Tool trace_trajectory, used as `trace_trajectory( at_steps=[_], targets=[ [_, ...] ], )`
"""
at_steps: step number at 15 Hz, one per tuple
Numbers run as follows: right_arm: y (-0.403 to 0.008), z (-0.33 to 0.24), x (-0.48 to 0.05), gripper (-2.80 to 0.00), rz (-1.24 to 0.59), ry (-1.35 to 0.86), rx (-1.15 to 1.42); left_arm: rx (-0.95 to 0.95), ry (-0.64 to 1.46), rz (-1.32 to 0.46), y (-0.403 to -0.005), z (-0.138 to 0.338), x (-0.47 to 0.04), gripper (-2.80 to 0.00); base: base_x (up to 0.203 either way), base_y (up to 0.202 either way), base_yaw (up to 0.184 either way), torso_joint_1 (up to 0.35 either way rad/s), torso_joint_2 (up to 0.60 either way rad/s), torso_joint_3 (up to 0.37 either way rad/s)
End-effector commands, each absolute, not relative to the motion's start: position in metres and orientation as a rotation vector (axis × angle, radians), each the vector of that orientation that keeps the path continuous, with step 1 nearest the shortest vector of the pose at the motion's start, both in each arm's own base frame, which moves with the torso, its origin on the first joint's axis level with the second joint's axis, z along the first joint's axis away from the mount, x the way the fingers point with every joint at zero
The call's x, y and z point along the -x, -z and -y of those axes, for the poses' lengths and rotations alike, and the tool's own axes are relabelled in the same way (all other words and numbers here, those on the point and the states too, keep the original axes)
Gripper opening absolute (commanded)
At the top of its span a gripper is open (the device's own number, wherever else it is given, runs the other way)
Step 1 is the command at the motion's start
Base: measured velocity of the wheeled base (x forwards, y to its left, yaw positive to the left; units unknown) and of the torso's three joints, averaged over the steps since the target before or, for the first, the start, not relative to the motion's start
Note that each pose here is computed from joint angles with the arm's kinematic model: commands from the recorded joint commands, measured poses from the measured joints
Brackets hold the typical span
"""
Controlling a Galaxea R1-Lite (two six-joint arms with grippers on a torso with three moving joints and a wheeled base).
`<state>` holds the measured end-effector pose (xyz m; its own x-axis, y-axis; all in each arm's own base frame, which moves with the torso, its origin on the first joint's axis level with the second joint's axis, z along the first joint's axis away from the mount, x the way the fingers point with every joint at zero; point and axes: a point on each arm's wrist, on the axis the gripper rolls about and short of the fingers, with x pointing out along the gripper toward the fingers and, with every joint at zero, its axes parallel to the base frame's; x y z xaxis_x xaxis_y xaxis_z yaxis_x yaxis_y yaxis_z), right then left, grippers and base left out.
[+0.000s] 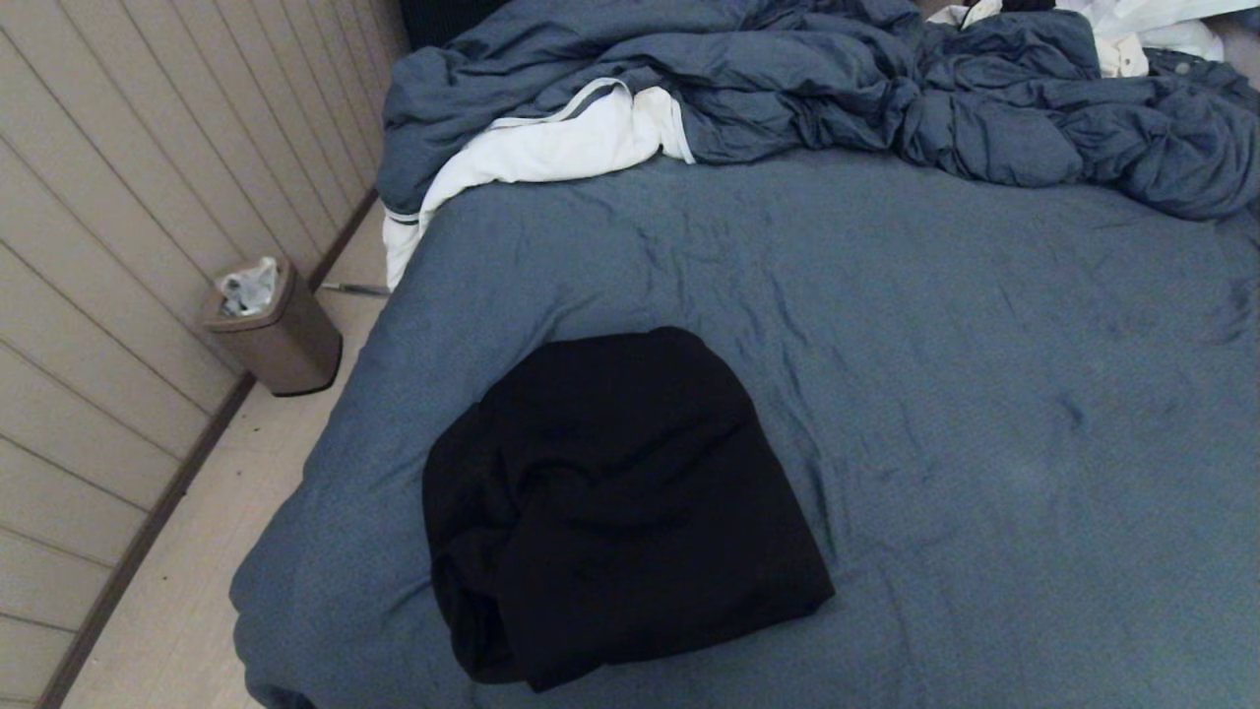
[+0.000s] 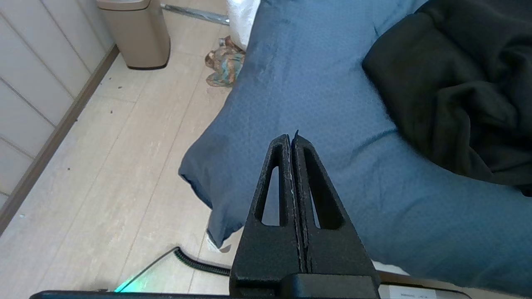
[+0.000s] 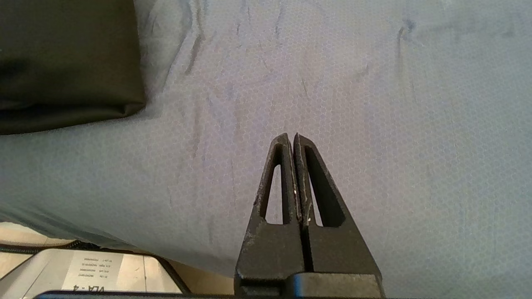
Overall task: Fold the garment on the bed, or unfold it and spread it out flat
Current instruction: Unfold the black sweatshirt
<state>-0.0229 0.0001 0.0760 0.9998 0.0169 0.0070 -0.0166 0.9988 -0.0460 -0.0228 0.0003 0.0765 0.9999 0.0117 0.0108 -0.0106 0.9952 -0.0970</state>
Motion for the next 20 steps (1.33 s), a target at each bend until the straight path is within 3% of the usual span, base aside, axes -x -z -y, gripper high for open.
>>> trace_trajectory(
  at_steps=[1,4,9,16,20],
  targets=[
    [-0.076,0.000,0.023,-2.80,0.002,-0.018,0.048,0.098,-0.012,0.010,-0.077,0.000,0.023,-2.80,0.000,0.000,0.000,0.000,0.00,0.000],
    [-0.106,0.000,0.031,-2.80,0.017,-0.023,0.050,0.100,-0.012,0.010,-0.077,0.000,0.023,-2.80,0.000,0.000,0.000,0.000,0.00,0.000],
    [-0.211,0.000,0.009,-2.80,-0.044,-0.050,0.046,0.100,-0.012,0.010,-0.077,0.000,0.023,-2.80,0.000,0.000,0.000,0.000,0.00,0.000],
    [-0.355,-0.036,-0.159,-2.80,-0.181,-0.217,-0.062,0.103,-0.013,0.012,-0.077,0.000,0.023,-2.80,0.000,0.000,0.000,0.000,0.00,0.000],
    [-0.363,-0.125,-0.227,-2.80,-0.355,-0.347,-0.046,0.103,-0.012,0.012,-0.077,0.000,0.023,-2.80,0.000,0.000,0.000,0.000,0.00,0.000]
  ],
)
